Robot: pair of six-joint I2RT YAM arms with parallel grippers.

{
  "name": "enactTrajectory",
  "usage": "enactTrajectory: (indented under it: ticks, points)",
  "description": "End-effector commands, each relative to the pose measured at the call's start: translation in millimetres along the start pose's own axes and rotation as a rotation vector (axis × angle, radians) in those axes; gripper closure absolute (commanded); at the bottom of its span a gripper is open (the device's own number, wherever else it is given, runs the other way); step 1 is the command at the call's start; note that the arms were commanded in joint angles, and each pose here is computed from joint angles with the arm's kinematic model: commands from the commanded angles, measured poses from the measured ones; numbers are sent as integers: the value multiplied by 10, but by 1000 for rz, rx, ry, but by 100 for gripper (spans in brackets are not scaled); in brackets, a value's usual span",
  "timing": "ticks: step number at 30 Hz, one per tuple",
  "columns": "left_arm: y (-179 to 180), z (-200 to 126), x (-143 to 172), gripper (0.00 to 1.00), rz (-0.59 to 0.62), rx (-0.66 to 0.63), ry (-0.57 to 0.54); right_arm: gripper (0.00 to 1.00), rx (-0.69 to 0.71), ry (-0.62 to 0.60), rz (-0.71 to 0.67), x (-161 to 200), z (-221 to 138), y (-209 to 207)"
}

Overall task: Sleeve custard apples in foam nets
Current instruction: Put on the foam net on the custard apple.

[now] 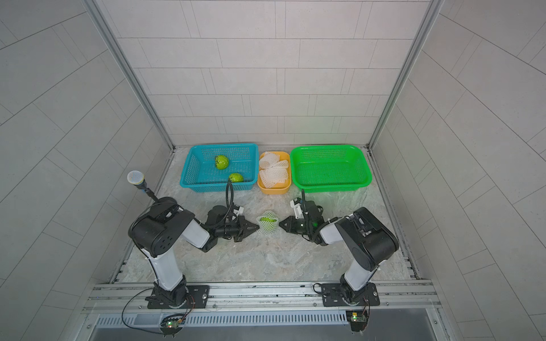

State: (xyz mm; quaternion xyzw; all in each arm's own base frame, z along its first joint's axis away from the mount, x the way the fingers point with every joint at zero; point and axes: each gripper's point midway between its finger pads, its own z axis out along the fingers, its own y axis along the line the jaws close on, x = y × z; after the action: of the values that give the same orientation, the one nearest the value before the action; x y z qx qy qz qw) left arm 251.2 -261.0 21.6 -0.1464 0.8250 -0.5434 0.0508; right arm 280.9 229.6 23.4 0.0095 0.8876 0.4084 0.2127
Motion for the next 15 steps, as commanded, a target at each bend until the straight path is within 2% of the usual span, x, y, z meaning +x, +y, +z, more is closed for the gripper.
enactTrajectory:
  ticks: [1,9,15]
  points:
    - [6,8,5,96,30,-20,0,82,150,84,14,254,-55,-314]
    - [-9,2,3,92,40,-21,-2,58,299,46,-97,96,-384,-305]
    - [-10,2,-4,89,49,-32,-3,34,451,38,-301,-17,-691,-75]
